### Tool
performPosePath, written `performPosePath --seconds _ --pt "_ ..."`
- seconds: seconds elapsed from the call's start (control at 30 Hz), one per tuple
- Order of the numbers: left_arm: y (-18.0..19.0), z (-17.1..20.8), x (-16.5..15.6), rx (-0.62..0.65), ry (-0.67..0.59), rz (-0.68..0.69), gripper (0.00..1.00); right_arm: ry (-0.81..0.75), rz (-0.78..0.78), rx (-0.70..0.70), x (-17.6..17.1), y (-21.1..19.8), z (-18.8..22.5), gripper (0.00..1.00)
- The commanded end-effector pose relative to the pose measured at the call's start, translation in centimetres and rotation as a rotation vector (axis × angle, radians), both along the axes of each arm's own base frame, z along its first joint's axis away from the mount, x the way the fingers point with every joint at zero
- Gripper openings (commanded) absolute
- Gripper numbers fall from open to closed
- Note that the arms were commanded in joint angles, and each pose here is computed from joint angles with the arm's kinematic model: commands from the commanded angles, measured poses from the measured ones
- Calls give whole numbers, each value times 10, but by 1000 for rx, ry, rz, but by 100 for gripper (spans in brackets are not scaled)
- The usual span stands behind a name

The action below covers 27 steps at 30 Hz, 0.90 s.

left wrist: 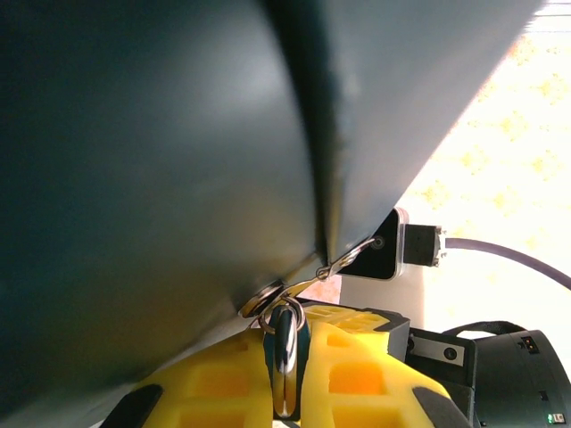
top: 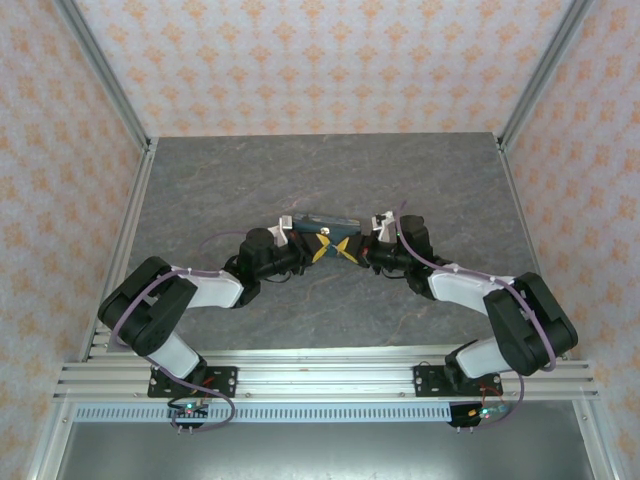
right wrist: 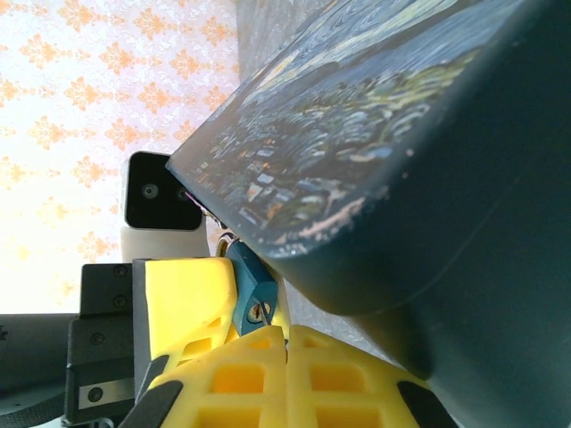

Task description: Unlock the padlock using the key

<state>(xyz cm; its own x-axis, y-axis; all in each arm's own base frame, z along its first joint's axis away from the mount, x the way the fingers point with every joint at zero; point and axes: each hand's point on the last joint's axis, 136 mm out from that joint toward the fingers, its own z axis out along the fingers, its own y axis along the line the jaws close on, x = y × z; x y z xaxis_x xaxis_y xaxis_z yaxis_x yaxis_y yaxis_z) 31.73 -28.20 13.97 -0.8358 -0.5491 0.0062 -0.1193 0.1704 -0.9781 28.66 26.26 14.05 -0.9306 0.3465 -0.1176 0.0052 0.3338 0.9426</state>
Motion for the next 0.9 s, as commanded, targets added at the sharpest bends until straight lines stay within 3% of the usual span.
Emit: performPosePath --seconds 0.0,0.5,0.87 --pt "-13 40 -15 -74 -140 -102 0 -45 -43 62 13 -3 15 0" --pt "-17 47 -12 -85 -152 -111 0 6 -2 135 21 16 21 0" --pt "-15 41 -3 -106 -110 -65 0 -181 40 -163 9 7 12 0"
